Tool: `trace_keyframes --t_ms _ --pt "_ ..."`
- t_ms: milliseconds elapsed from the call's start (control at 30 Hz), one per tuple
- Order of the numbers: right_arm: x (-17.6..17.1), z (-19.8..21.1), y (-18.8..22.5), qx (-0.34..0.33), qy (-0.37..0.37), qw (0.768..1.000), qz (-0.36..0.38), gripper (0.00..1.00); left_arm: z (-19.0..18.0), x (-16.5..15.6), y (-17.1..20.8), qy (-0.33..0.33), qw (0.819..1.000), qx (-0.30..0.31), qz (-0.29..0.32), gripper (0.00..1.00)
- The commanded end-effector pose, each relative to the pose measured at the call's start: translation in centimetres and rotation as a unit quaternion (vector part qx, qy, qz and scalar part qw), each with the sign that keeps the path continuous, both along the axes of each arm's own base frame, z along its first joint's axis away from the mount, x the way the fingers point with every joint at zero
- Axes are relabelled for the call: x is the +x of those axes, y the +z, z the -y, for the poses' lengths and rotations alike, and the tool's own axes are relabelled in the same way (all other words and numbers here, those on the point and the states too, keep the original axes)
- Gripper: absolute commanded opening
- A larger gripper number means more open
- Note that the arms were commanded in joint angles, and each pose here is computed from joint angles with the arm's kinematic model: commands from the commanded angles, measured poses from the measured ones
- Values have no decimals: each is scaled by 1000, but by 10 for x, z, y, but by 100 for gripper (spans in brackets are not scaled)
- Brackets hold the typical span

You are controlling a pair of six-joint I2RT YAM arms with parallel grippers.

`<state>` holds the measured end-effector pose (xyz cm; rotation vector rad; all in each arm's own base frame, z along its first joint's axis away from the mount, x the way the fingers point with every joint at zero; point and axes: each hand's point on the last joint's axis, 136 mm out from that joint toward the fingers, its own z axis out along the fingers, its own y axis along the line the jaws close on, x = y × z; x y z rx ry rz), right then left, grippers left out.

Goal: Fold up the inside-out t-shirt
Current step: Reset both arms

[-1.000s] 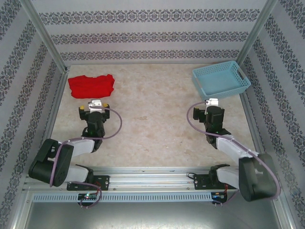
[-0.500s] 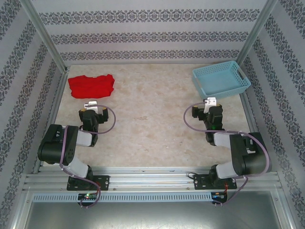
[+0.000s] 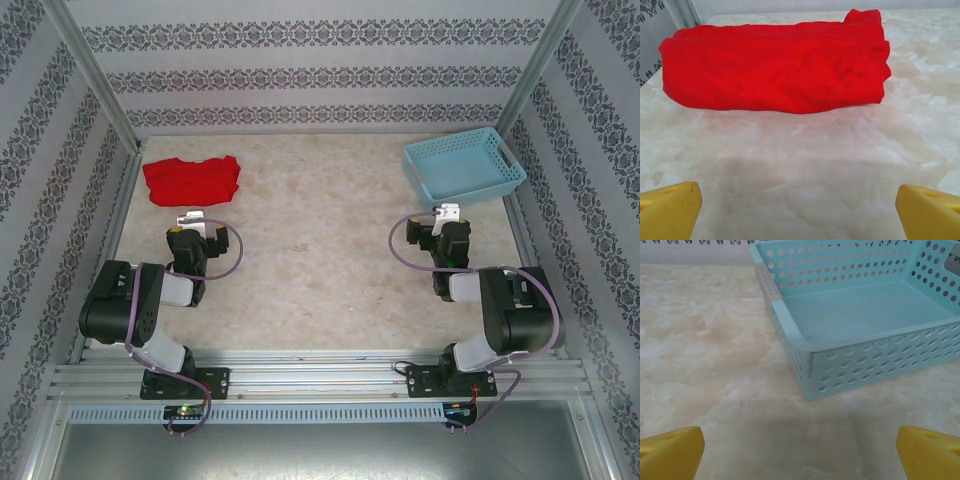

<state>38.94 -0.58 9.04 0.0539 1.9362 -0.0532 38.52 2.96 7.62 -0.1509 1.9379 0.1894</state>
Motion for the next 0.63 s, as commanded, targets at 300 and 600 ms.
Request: trace_keyframes --t_ms 300,600 --pt "8 -3 14 7 7 1000 24 98 -4 2 17 7 999 -10 46 100" --pt "7 -2 15 5 4 1000 26 98 -4 2 17 7 999 -10 45 100"
